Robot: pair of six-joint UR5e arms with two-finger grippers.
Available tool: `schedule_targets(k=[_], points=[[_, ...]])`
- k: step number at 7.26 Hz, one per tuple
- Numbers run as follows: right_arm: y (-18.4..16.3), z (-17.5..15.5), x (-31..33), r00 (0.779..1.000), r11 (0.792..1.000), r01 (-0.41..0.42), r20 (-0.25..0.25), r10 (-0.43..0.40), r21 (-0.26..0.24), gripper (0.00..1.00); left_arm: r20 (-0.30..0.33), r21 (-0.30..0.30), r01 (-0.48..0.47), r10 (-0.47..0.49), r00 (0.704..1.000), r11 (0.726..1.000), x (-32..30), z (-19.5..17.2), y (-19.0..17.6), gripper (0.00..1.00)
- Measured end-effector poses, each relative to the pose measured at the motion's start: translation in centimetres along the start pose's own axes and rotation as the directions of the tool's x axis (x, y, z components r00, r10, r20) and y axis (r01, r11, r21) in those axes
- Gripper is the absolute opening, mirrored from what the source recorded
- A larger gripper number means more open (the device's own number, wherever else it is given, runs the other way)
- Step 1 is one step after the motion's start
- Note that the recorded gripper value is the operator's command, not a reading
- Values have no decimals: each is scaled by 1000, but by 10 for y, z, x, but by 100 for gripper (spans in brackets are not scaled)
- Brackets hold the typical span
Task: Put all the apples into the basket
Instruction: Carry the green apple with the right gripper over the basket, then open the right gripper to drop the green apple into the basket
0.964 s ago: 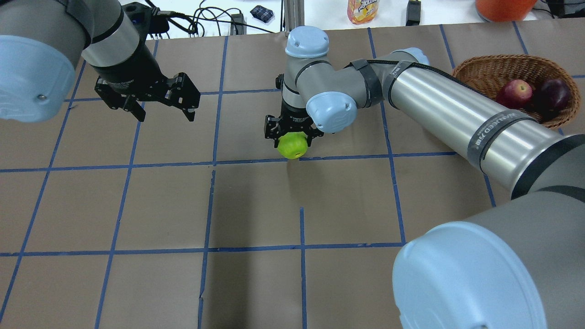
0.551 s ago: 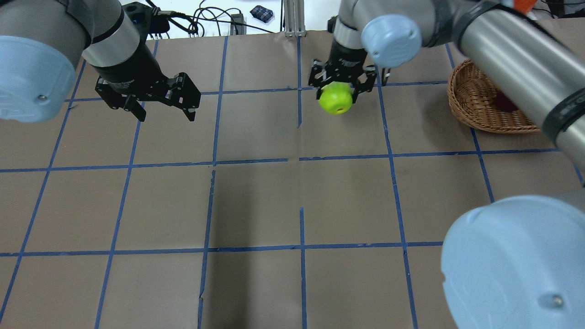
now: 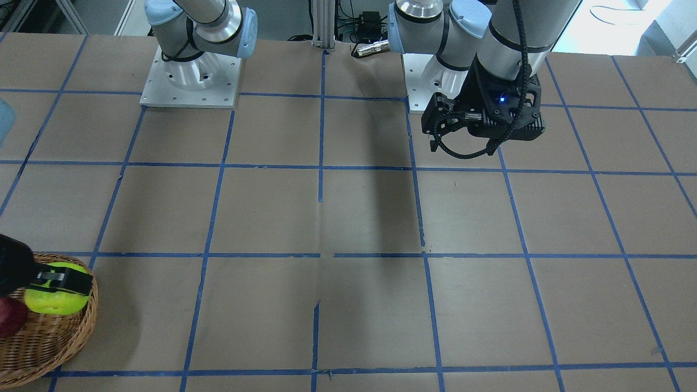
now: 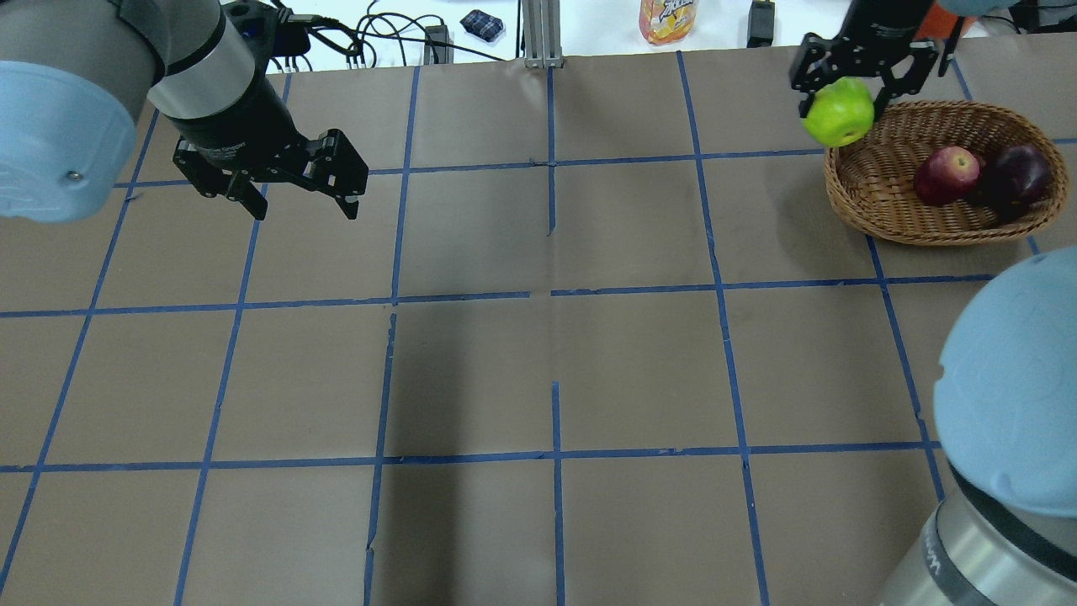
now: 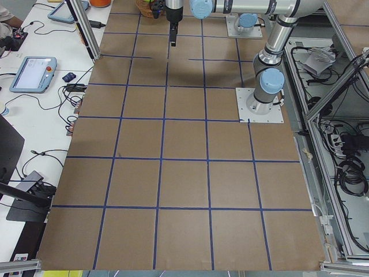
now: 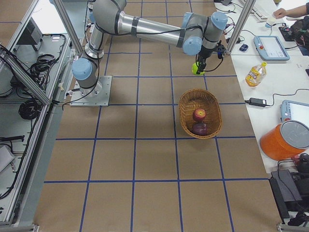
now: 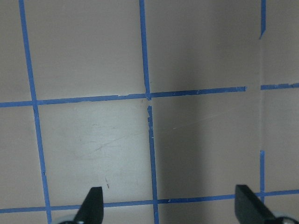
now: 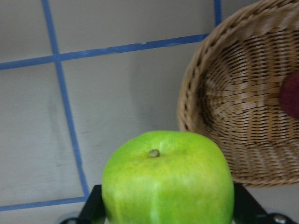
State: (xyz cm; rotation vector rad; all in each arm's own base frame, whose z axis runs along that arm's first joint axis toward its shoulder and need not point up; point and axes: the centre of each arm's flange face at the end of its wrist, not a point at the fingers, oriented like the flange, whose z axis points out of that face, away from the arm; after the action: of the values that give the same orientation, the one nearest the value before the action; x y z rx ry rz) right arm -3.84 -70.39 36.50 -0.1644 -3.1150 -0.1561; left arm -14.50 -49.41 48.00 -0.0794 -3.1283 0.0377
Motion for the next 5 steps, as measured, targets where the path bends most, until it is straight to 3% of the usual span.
schedule_targets(k=[3,4,5], points=[[-36,62,69,999,1000,15,-28,-15,5,0,0,-2,-1,1,1000,1000,0,1,0,100],[-42,77,74,999,1000,22,-35,-22,3,18,0,-3,-1,1,1000,1000,0,2,1,100],[-46,86,76,999,1000,23,-36,-23,-4,73,0,-4,-1,1,1000,1000,0,2,1,100]])
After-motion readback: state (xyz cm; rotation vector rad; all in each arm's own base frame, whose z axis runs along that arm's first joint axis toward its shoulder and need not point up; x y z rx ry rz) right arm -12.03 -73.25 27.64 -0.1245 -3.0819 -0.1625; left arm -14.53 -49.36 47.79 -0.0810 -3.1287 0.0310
